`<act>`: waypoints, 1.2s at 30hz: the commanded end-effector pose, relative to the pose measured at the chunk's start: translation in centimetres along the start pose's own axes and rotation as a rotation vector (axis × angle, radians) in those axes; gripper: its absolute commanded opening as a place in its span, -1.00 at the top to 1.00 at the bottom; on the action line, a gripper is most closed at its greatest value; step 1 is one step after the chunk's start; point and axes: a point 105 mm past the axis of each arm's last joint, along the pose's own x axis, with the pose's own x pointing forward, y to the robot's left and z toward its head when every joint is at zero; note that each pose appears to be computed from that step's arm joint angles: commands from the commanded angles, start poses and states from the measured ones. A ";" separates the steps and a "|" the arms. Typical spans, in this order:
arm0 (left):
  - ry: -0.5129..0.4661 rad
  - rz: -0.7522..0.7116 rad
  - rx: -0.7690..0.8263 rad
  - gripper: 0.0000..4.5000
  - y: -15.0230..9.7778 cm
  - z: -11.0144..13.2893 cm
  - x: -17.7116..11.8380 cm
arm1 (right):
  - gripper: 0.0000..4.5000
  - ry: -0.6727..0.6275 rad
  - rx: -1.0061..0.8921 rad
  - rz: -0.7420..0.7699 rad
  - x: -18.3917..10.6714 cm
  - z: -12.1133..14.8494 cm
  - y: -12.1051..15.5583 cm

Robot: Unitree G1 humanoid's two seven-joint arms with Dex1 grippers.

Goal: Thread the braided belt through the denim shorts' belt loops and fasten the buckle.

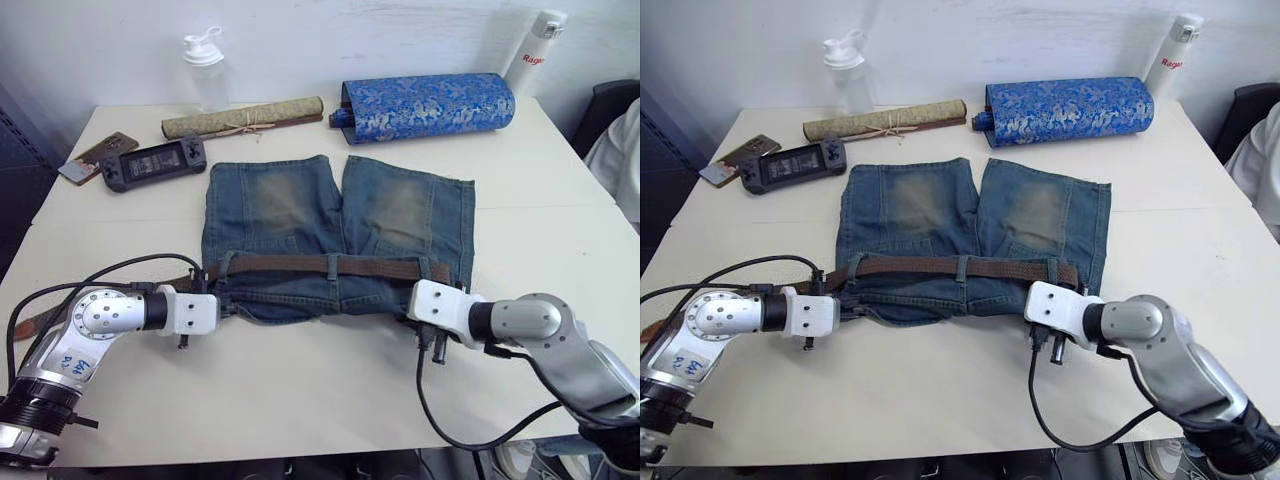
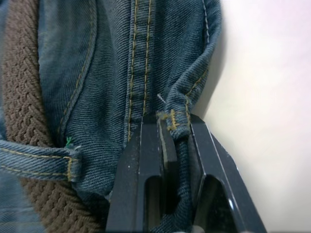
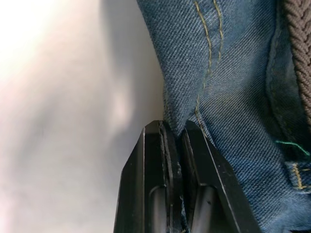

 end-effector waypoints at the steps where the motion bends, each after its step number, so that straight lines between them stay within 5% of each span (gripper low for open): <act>1: 0.061 0.010 0.001 0.99 -0.2 -1.8 0.6 | 0.96 0.079 -0.049 -0.168 0.1 -1.6 -2.9; 6: 0.045 0.011 0.007 0.99 0.3 -1.8 2.7 | 0.96 0.134 -0.151 -0.293 0.3 -3.5 -6.0; 12: 0.004 0.023 0.032 0.99 0.8 -0.9 3.6 | 0.96 0.092 -0.123 -0.258 0.7 -3.3 -5.6; 18: -0.060 0.029 -0.023 -0.13 1.0 0.4 3.0 | 1.00 0.044 -0.003 -0.245 0.0 -2.7 -5.1; 21: -0.157 0.015 -0.151 -0.66 1.8 2.8 1.1 | 0.52 -0.001 0.097 -0.170 -2.0 -2.1 -4.9; 28: -0.289 -0.048 -0.521 -0.69 5.2 4.6 -4.4 | -0.94 -0.155 0.352 -0.100 -7.2 0.3 -8.7; 36: -0.331 0.140 -0.890 -0.69 10.5 0.1 -4.4 | -0.98 -0.249 0.849 -0.092 -6.6 -0.5 -14.4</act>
